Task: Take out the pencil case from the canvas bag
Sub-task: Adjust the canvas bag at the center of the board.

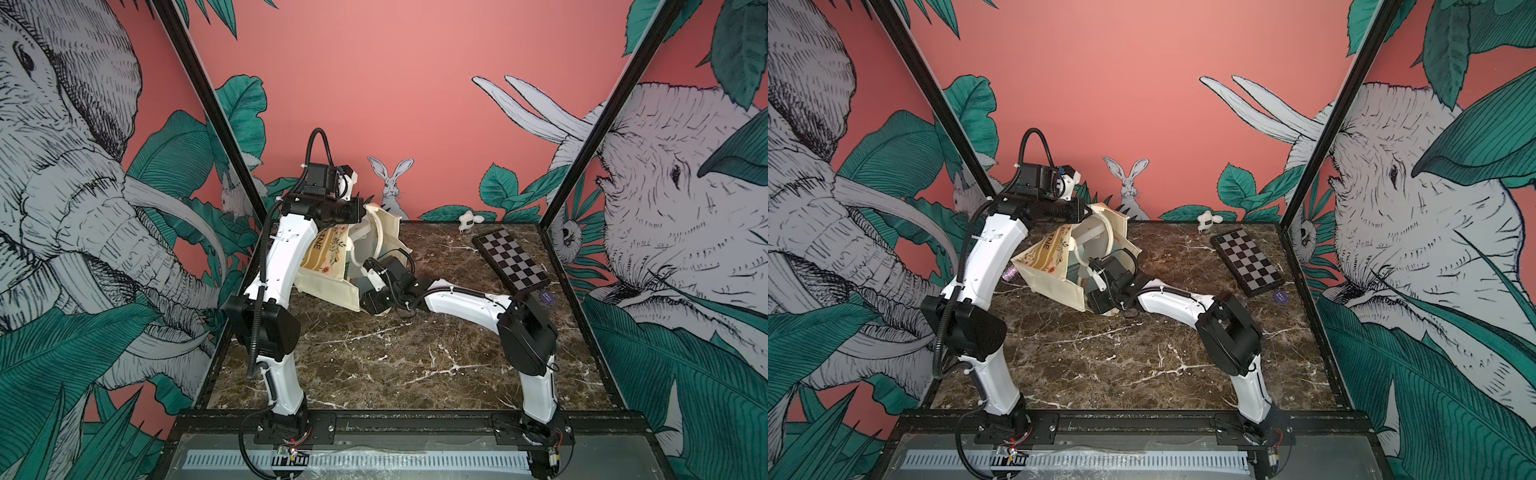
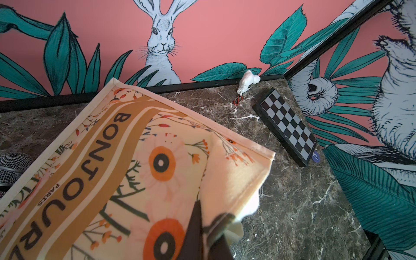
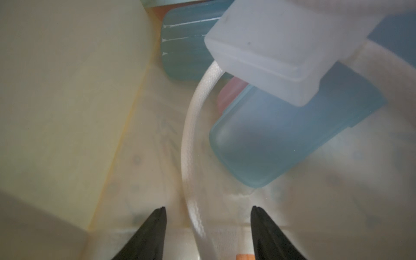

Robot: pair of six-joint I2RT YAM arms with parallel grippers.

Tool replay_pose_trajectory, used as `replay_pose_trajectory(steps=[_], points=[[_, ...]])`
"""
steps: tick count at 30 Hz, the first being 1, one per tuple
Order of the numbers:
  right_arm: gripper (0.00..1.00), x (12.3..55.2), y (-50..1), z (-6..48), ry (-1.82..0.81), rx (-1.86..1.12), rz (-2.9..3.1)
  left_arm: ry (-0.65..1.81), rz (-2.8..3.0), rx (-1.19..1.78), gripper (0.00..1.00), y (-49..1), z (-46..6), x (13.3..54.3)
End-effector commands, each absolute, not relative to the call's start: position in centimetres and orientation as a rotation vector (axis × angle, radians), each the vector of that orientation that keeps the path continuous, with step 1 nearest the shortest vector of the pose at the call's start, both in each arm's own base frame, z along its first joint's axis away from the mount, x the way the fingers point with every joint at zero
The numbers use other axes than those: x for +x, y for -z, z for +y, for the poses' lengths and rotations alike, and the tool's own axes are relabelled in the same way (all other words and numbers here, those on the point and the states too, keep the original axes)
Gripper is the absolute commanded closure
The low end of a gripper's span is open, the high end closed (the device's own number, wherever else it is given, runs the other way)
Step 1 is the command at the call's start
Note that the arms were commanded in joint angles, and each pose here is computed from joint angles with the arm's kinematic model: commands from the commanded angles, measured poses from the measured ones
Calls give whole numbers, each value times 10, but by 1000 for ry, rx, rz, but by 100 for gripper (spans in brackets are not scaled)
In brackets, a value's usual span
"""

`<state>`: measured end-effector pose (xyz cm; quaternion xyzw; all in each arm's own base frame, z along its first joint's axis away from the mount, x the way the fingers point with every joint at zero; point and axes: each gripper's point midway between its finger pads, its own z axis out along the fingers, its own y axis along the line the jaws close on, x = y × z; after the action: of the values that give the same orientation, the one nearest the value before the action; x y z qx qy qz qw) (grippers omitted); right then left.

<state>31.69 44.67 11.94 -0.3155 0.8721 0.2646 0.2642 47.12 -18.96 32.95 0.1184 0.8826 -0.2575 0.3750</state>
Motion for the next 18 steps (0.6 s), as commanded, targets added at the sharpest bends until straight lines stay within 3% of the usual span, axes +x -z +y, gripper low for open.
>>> replay_pose_trajectory(steps=[1,9,18], points=[[36,320,-116,454,-686,-890,2363,686,2147,315,100,-376,-187,455],[43,329,-98,456,-603,-898,2414,686,2148,307,100,-376,-187,456],[72,331,-101,441,-521,-861,2432,630,2165,282,100,-372,-179,458]])
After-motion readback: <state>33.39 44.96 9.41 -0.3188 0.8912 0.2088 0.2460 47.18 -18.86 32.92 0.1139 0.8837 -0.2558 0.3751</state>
